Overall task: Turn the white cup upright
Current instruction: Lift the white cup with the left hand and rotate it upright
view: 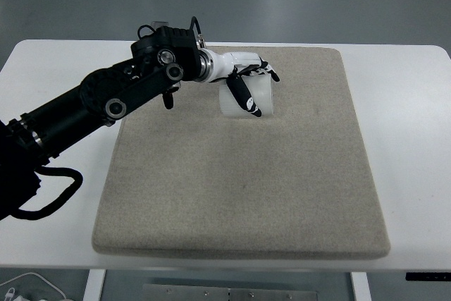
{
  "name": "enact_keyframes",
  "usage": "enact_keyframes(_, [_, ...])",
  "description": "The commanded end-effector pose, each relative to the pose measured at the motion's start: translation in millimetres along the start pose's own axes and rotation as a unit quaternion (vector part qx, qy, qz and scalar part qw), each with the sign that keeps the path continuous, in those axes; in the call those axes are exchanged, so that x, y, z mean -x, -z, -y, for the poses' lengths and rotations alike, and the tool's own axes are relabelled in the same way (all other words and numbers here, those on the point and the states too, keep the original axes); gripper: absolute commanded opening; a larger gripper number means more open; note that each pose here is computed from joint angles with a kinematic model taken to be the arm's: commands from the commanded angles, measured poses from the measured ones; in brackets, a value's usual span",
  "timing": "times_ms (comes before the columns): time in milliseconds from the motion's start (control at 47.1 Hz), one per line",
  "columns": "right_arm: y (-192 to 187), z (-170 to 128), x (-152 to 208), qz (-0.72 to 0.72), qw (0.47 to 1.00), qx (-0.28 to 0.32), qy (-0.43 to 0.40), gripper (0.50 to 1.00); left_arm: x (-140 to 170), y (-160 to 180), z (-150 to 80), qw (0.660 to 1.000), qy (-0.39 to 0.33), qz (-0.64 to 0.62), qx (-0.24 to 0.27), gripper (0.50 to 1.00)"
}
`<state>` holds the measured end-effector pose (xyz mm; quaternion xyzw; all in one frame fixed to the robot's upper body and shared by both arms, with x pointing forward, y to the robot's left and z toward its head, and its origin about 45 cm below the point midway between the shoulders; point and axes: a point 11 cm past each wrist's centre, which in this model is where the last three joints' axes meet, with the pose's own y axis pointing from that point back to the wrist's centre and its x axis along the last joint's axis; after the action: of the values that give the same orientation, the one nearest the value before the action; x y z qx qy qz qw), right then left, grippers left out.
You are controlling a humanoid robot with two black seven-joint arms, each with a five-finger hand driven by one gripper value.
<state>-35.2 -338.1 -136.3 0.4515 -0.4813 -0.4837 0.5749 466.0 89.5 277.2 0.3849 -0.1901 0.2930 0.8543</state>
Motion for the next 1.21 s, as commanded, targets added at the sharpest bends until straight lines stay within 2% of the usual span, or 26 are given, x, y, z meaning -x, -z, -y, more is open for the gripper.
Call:
enact_keyframes(0, [0, 0, 0, 0.0, 1.0, 0.0, 0.0, 0.93, -13, 6, -7, 0.999, -0.003, -0.045, 0.011, 0.598])
enact_keyframes(255, [0, 0, 0, 0.0, 1.0, 0.0, 0.0, 0.93, -48, 16, -31, 0.983, -0.015, -0.168, 0.07, 0.598])
enact_keyframes(658, [0, 0, 0, 0.0, 1.0, 0.0, 0.0, 0.93, -97, 39, -72, 0.919, -0.029, -0.33, 0.212, 0.598])
enact_keyframes(891, [0, 0, 0, 0.0, 1.0, 0.0, 0.0, 0.93, -104, 78, -80, 0.881, -0.044, -0.395, 0.256, 0.598])
enact_keyframes(1188, [0, 0, 0, 0.0, 1.0, 0.0, 0.0, 0.93, -97, 138, -85, 0.842, -0.121, -0.44, 0.288, 0.606])
